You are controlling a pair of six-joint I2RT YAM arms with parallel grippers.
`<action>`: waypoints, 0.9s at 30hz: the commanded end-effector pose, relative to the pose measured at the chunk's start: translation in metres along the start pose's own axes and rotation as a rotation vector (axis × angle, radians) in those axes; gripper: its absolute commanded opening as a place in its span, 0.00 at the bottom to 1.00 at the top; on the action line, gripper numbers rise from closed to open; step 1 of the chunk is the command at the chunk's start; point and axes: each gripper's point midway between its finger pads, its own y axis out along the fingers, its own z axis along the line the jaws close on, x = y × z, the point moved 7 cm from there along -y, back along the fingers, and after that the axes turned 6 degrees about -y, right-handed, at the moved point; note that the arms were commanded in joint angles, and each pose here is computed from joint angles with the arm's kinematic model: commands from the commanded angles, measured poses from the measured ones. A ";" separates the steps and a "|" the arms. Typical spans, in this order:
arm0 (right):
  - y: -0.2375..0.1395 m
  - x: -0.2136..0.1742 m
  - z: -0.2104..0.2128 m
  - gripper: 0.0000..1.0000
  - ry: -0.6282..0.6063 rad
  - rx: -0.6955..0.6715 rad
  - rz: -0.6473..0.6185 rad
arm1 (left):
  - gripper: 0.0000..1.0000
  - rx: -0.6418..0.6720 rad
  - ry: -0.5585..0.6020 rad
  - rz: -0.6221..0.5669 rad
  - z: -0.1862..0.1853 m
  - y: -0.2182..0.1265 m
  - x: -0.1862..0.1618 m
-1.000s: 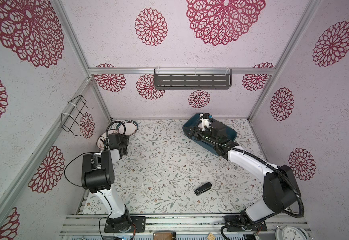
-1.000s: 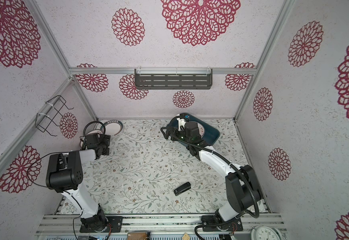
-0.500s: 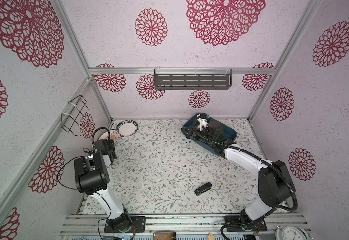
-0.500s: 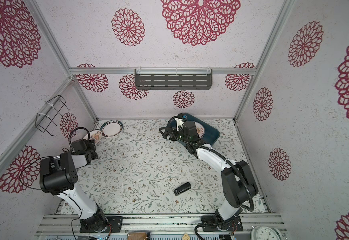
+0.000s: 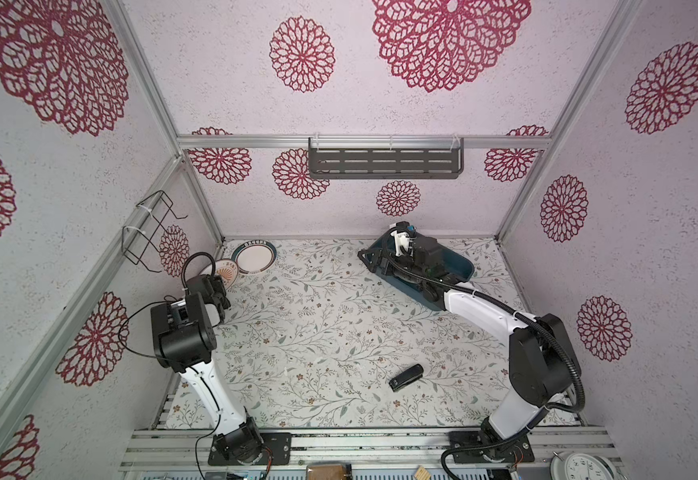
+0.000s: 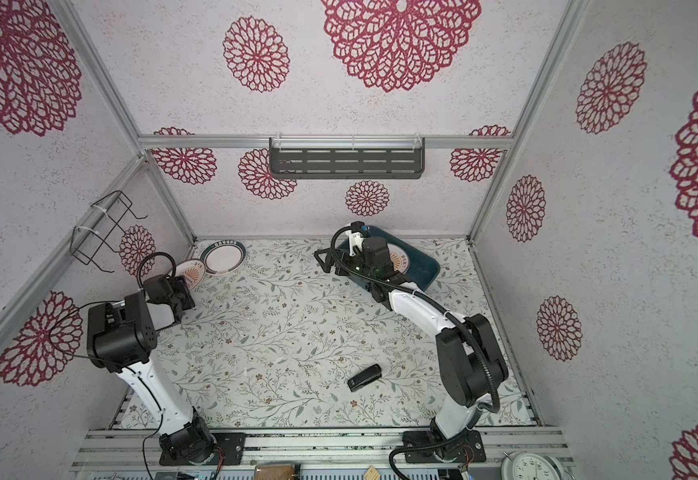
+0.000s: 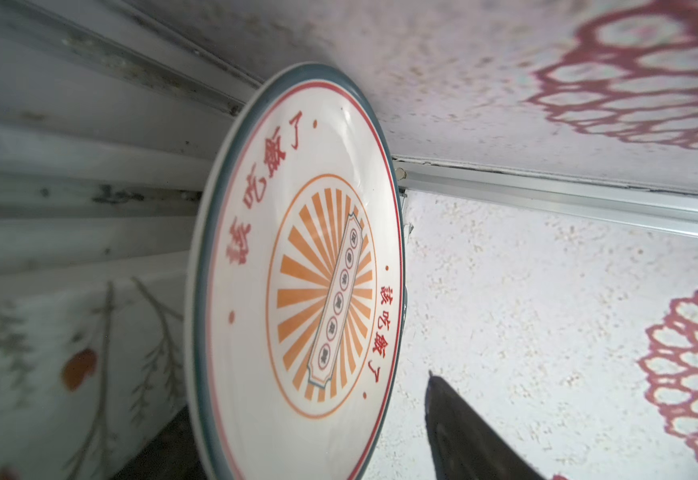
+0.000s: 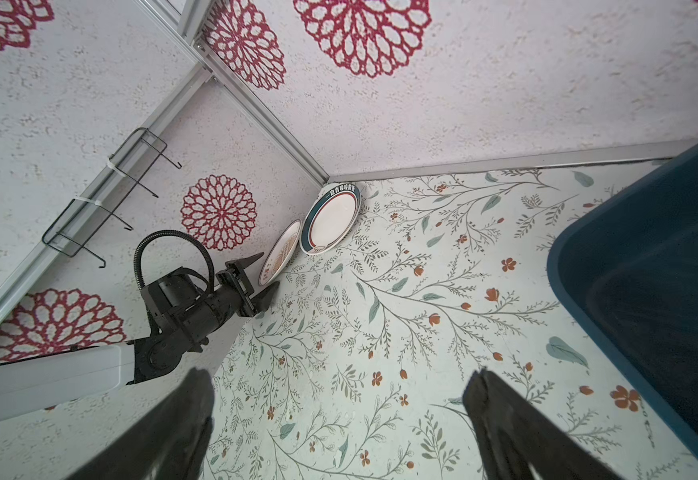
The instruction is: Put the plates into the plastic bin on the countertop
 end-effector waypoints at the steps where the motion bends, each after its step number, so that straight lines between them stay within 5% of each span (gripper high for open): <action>1: -0.001 0.018 0.011 0.99 -0.021 0.037 -0.051 | 0.67 0.096 -0.046 -0.028 0.030 0.007 0.006; 6: 0.003 0.018 0.009 0.99 -0.015 0.023 -0.045 | 0.56 0.090 -0.047 -0.031 0.032 0.013 0.007; 17: 0.003 0.020 0.007 0.99 -0.008 -0.002 -0.049 | 0.10 0.070 -0.085 -0.028 0.041 0.015 0.007; 27: 0.002 0.021 0.007 0.99 -0.006 -0.005 -0.055 | 0.00 0.054 -0.080 -0.038 0.036 0.007 0.007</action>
